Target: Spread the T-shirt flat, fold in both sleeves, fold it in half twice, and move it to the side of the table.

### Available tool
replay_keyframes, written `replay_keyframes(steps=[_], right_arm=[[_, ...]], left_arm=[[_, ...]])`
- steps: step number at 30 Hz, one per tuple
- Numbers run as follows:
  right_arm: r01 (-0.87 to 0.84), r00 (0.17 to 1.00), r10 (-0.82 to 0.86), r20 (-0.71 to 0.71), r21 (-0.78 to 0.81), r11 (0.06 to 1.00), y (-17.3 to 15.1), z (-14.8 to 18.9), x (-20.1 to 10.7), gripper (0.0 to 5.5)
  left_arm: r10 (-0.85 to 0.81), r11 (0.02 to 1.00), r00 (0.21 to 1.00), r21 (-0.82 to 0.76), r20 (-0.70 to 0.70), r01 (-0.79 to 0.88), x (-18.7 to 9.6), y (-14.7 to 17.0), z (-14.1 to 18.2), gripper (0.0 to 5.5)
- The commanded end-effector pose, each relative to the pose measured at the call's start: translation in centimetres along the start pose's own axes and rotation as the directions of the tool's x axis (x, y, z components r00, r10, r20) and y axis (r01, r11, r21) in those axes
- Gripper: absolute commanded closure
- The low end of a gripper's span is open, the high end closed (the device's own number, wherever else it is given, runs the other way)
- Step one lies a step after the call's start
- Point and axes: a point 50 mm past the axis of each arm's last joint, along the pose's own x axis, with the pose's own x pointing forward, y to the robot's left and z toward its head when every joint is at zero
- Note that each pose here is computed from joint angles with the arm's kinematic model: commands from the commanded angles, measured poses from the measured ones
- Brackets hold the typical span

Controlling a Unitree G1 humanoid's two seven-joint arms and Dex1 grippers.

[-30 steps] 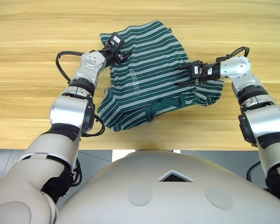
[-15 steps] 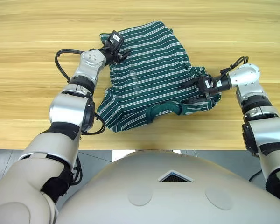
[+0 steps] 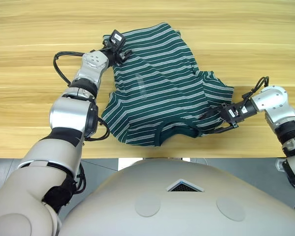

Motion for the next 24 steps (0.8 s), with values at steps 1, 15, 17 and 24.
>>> replay_keyframes(steps=[1, 15, 17, 24], right_arm=[[0.159, 0.976, -0.148, 0.16, -0.057, 0.986, -4.0, 2.4, -0.3, 2.66], [0.411, 0.909, -0.414, 0.055, 0.059, 0.91, -15.0, 6.5, 7.2, 2.66], [0.39, 0.918, -0.395, 0.043, 0.089, 0.916, -15.6, 7.3, 9.6, 2.66], [0.507, 0.856, -0.512, -0.072, 0.308, 0.805, -16.5, 7.8, 14.2, 2.66]], left_arm=[[-0.04, 0.999, 0.997, -0.009, 0.066, 0.04, 0.7, -0.8, 1.8, 2.75], [-0.032, 0.991, 0.724, -0.07, 0.689, 0.111, -4.2, 2.3, 5.9, 2.75], [0.059, 0.995, 0.717, -0.101, 0.694, 0.015, -7.7, 3.2, 2.8, 2.75], [0.409, 0.782, 0.87, -0.598, 0.276, -0.178, -20.3, -6.8, -10.5, 2.75]])
